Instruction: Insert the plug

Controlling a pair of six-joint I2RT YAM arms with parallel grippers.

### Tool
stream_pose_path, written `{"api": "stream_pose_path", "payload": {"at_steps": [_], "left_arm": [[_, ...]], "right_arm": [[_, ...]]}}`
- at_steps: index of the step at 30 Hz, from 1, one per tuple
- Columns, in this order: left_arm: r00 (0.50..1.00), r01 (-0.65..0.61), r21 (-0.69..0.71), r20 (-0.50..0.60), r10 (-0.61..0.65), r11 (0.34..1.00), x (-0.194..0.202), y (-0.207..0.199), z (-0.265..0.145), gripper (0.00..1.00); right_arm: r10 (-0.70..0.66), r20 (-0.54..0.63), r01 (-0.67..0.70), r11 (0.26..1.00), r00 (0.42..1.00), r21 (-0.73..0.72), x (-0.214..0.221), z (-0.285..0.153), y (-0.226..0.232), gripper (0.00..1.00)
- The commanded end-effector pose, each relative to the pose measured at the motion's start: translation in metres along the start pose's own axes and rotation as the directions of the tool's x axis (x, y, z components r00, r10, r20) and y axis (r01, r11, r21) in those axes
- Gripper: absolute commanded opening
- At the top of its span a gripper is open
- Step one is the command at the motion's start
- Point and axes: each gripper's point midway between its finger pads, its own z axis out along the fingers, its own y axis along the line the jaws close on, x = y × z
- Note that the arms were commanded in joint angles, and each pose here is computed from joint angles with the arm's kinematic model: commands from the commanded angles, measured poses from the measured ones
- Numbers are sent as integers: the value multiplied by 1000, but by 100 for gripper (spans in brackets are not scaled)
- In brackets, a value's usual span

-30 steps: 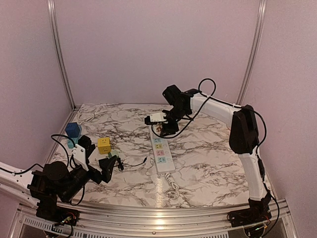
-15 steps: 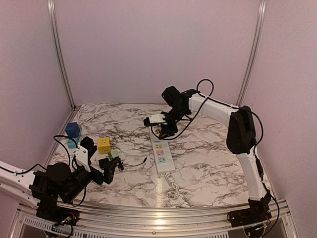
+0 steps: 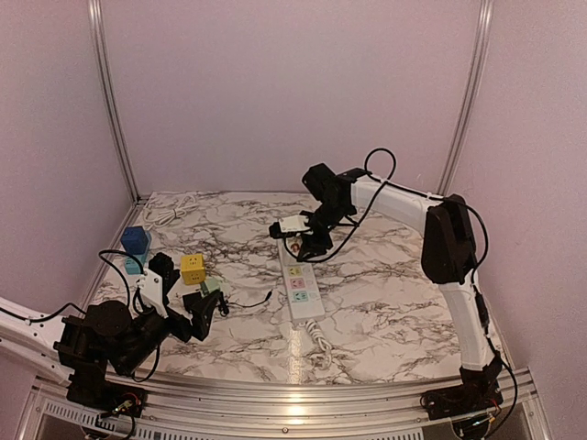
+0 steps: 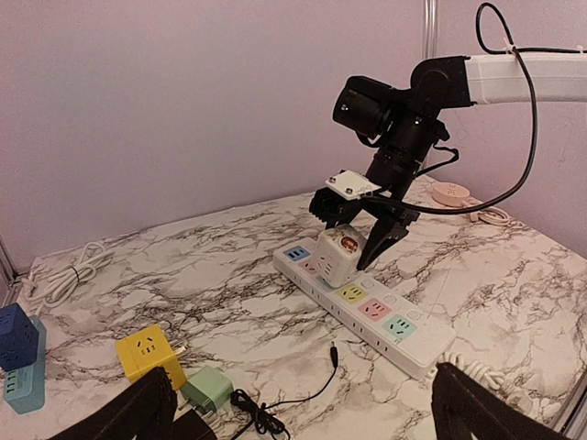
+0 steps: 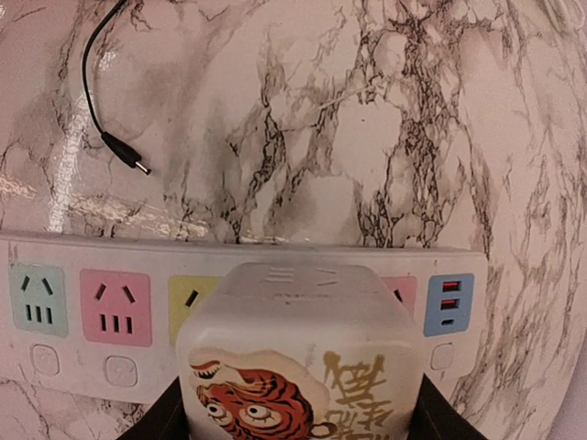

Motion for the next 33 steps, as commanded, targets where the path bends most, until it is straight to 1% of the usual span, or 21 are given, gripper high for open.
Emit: {"api": "stream_pose_path", "payload": {"at_steps": [1, 6, 12, 14, 17, 20, 26, 33], "left_arm": [[1000, 7, -7, 0, -7, 1000, -5, 0, -2, 99], [1000, 11, -9, 4, -11, 1000, -5, 1, -3, 99], [1000, 17, -6, 7, -17, 1000, -2, 1, -3, 99], [1000, 18, -5, 7, -18, 1000, 0, 0, -3, 99], [1000, 14, -3, 6, -14, 1000, 1, 0, -3, 99], [1000, 16, -1, 9, -16, 1000, 1, 0, -3, 99], [1000, 25, 2, 14, -25, 1000, 1, 1, -4, 99], [1000, 26, 4, 12, -26, 1000, 2, 3, -5, 99]], "right_arm": [[-12, 10, 12, 1000, 1000, -1, -1, -10, 2, 0], [43, 9, -42, 996, 999, -84, 4, -9, 24, 0], [147, 56, -134, 973, 988, -189, -14, -29, 50, 0], [171, 39, -159, 964, 984, -213, -17, -31, 61, 0], [171, 1, -167, 960, 985, -227, -16, -32, 78, 0], [171, -10, -168, 954, 985, -249, -19, -33, 89, 0], [186, -21, -185, 948, 982, -259, -19, -27, 92, 3], [193, -55, -200, 946, 980, -254, -13, -16, 90, 3]]}}
